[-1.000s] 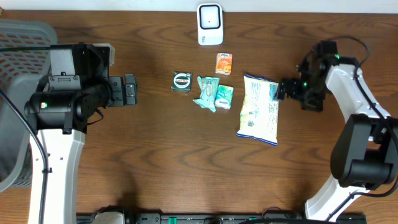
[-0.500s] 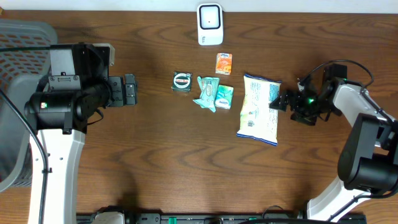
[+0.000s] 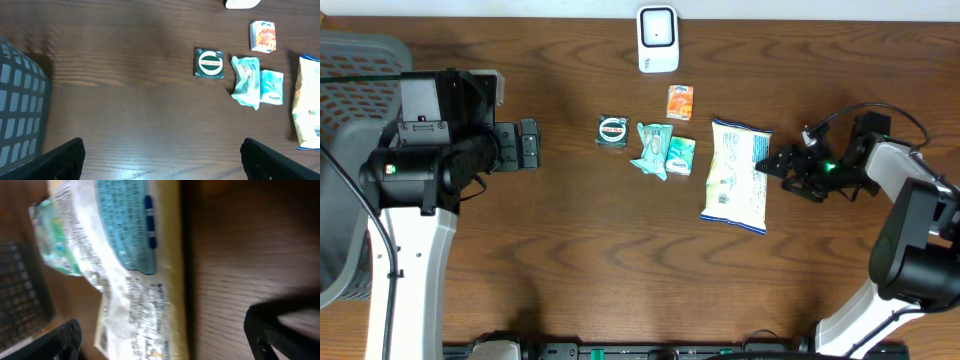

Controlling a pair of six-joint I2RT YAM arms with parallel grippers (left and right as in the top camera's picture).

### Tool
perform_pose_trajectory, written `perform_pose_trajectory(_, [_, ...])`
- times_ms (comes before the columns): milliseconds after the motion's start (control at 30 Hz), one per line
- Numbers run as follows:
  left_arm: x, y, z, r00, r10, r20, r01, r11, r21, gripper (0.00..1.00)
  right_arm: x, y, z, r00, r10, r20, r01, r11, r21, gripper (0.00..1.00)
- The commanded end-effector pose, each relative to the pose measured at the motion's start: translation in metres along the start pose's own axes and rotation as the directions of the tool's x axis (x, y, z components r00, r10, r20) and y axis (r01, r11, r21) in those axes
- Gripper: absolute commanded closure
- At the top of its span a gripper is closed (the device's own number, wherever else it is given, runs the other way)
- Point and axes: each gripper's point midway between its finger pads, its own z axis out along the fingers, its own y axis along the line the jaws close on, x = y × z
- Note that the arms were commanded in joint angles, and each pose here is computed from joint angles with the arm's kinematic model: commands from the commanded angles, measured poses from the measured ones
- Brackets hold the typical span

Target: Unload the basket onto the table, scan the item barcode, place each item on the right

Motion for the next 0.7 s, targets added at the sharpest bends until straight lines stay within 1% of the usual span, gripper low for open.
perform_pose_trajectory(0, [-0.002, 0.003, -0.001, 1.000, 0.009, 0.003, -0.009, 1.000, -0.009, 0.02, 0.012, -0.007, 0.020, 0.998, 0.024, -0.060, -0.027, 0.998, -0.065, 0.01])
perform_pose_trajectory(133, [-0.002, 0.003, -0.001, 1.000, 0.009, 0.003, -0.009, 1.000, -0.009, 0.02, 0.024, -0.018, 0.043, 0.989, 0.074, -0.129, -0.090, 0.989, -0.117, 0.03])
perform_pose_trajectory(233, [-0.002, 0.003, -0.001, 1.000, 0.009, 0.003, -0.009, 1.000, -0.009, 0.02, 0.035, -0.021, 0.059, 0.980, 0.082, -0.179, -0.113, 0.979, -0.171, 0.10])
perform_pose_trajectory(300, [-0.002, 0.003, -0.001, 1.000, 0.009, 0.003, -0.009, 1.000, -0.009, 0.02, 0.042, -0.022, 0.067, 0.975, 0.084, -0.203, -0.125, 0.971, -0.201, 0.17])
perform_pose_trajectory(500, [-0.002, 0.003, -0.001, 1.000, 0.009, 0.003, -0.009, 1.000, -0.009, 0.02, 0.044, -0.022, 0.076, 0.974, 0.076, -0.216, -0.120, 0.972, -0.202, 0.29])
perform_pose_trajectory(600, [-0.002, 0.003, -0.001, 1.000, 0.009, 0.003, -0.009, 1.000, -0.009, 0.02, 0.042, -0.020, 0.078, 0.974, 0.077, -0.212, -0.121, 0.972, -0.201, 0.29])
perform_pose_trajectory(667, [-0.002, 0.003, -0.001, 1.000, 0.009, 0.003, -0.009, 1.000, -0.009, 0.02, 0.040, -0.021, 0.079, 0.973, 0.094, -0.210, -0.136, 0.971, -0.196, 0.23])
